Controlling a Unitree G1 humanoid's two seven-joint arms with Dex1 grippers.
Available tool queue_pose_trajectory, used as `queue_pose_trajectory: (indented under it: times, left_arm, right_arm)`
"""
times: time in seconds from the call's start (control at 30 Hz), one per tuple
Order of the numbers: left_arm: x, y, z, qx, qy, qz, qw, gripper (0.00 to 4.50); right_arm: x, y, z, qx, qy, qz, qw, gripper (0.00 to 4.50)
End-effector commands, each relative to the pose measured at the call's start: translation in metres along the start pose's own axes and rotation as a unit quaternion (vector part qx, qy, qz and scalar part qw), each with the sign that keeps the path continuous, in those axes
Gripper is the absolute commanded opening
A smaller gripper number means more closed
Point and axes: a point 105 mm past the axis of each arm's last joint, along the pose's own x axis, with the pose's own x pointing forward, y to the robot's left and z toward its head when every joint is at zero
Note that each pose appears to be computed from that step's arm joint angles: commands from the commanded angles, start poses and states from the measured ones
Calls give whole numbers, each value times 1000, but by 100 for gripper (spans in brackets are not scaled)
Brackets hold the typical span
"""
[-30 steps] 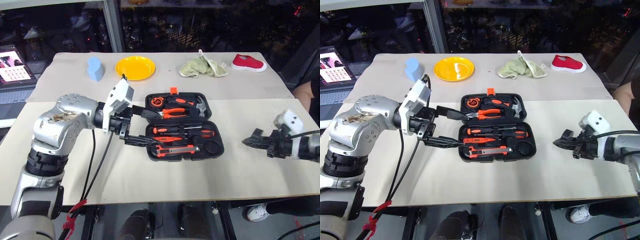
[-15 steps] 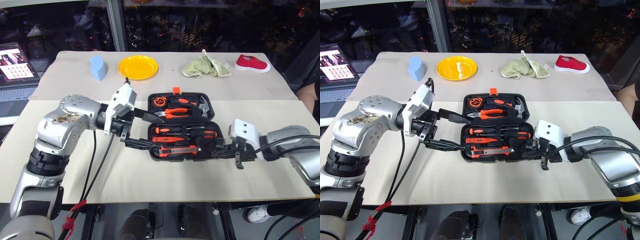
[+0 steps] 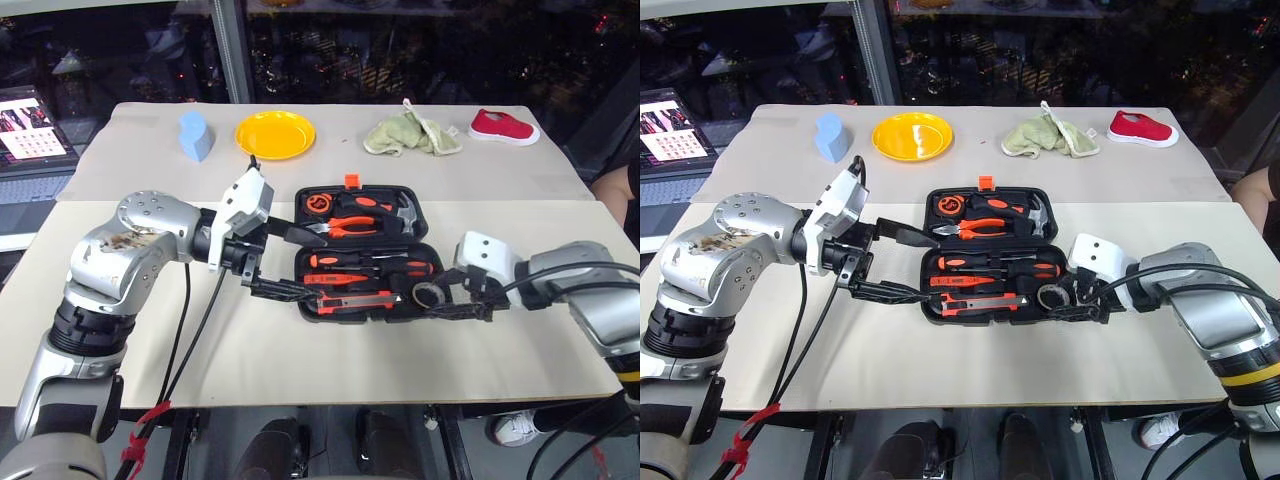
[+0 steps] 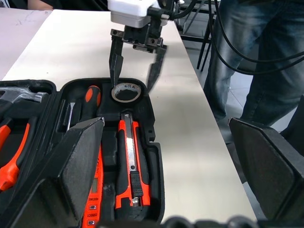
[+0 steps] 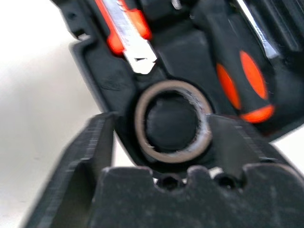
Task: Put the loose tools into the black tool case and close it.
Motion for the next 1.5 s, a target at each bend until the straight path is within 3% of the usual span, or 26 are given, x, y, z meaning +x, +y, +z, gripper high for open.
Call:
queue_pose_trajectory:
  times: [0.03,0.17,0.27,0.47,0.5,0.57,0.6,0.63,0.83,0.9,0.93,1.27,1.5]
  left_arm:
    - [-2,1,7,21,-8,4,1000,450]
    - [3,5,-1,11,-6,13,1000,450]
    - [3,13,-19,-20,16,50,998,450]
    - [-15,49,-48,-81,48,190,977,450]
    - [-20,55,-52,-91,50,213,972,450]
    - [-28,62,-62,-105,59,247,962,397]
    - [-30,63,-67,-106,69,254,959,358]
    - [-32,64,-73,-107,80,259,957,335]
    - [-30,64,-99,-115,122,265,950,125]
    - [-28,67,-104,-115,131,273,946,26]
    - [-27,67,-106,-114,133,273,946,8]
    - [2,66,-119,-125,145,248,950,3]
    - [14,67,-115,-131,119,241,954,3]
  right_arm:
    - [-15,-1,17,-7,-26,-10,1000,448]
    - [-33,-3,35,18,-90,-36,995,448]
    - [-56,-7,50,61,-179,-82,979,448]
    - [-81,-18,27,152,-220,-205,942,448]
    - [-83,-19,23,163,-222,-221,936,423]
    - [-86,-22,12,181,-218,-247,927,377]
    - [-87,-23,5,189,-213,-260,923,321]
    - [-86,-25,-3,196,-205,-271,920,303]
    - [-78,-39,-30,217,-180,-312,907,107]
    - [-72,-44,-37,220,-169,-316,907,15]
    - [-69,-46,-40,221,-163,-316,908,2]
    - [-18,-68,-33,195,-148,-268,932,0]
    - [2,-60,-20,169,-144,-223,949,0]
